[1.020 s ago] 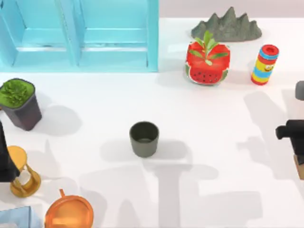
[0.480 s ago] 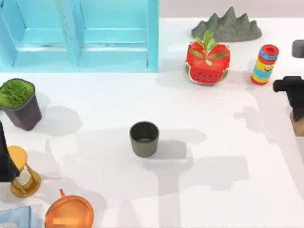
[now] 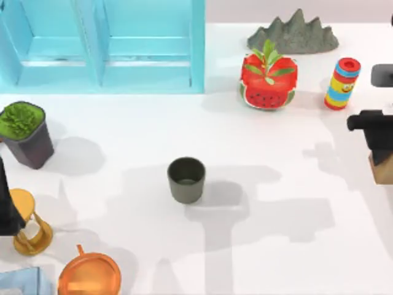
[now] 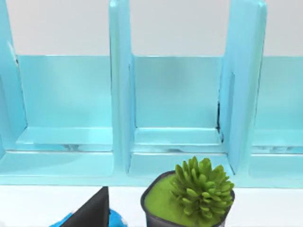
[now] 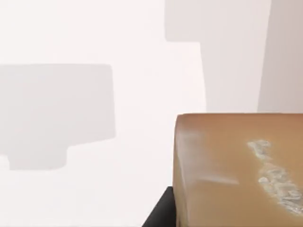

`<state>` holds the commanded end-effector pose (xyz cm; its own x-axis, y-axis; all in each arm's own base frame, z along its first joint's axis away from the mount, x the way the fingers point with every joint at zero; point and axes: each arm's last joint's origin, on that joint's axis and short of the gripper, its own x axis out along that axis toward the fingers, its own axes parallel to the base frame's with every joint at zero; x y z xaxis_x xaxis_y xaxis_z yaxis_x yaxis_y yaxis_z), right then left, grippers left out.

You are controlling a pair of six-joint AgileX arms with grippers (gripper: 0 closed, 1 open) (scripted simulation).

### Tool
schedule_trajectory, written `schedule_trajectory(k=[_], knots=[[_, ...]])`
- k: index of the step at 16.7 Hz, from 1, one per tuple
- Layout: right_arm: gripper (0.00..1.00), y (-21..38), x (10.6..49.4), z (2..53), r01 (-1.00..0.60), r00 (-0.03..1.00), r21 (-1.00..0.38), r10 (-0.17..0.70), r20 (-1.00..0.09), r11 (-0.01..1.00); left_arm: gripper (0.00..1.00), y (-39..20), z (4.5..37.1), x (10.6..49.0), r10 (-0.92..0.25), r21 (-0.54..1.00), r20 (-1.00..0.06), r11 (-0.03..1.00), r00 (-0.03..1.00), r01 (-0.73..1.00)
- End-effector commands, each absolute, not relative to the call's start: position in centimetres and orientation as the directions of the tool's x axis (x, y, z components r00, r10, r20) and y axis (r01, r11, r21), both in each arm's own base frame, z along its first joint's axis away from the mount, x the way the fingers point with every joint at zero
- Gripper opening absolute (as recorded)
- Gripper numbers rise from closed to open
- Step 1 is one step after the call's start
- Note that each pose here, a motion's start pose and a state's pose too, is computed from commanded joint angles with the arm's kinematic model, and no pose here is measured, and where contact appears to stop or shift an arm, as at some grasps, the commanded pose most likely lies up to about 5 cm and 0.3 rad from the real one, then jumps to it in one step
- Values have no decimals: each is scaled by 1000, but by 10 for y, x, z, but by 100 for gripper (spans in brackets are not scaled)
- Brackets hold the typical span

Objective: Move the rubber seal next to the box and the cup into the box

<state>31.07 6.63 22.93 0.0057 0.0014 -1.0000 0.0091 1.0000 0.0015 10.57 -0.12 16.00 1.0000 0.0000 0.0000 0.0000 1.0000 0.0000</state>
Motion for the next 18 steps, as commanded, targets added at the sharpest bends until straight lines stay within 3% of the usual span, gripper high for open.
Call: schedule_trajectory(k=[4,9,18], knots=[[0,66,310,195,10,2,2,2,-1000,1000,100,-1,160,106,0,0,0,1000,1000,0],[0,65,309,190,11,1,1,1,-1000,1000,100,-1,160,106,0,0,0,1000,1000,0],[68,65,309,190,11,1,1,1,-1000,1000,100,-1,160,106,0,0,0,1000,1000,0]])
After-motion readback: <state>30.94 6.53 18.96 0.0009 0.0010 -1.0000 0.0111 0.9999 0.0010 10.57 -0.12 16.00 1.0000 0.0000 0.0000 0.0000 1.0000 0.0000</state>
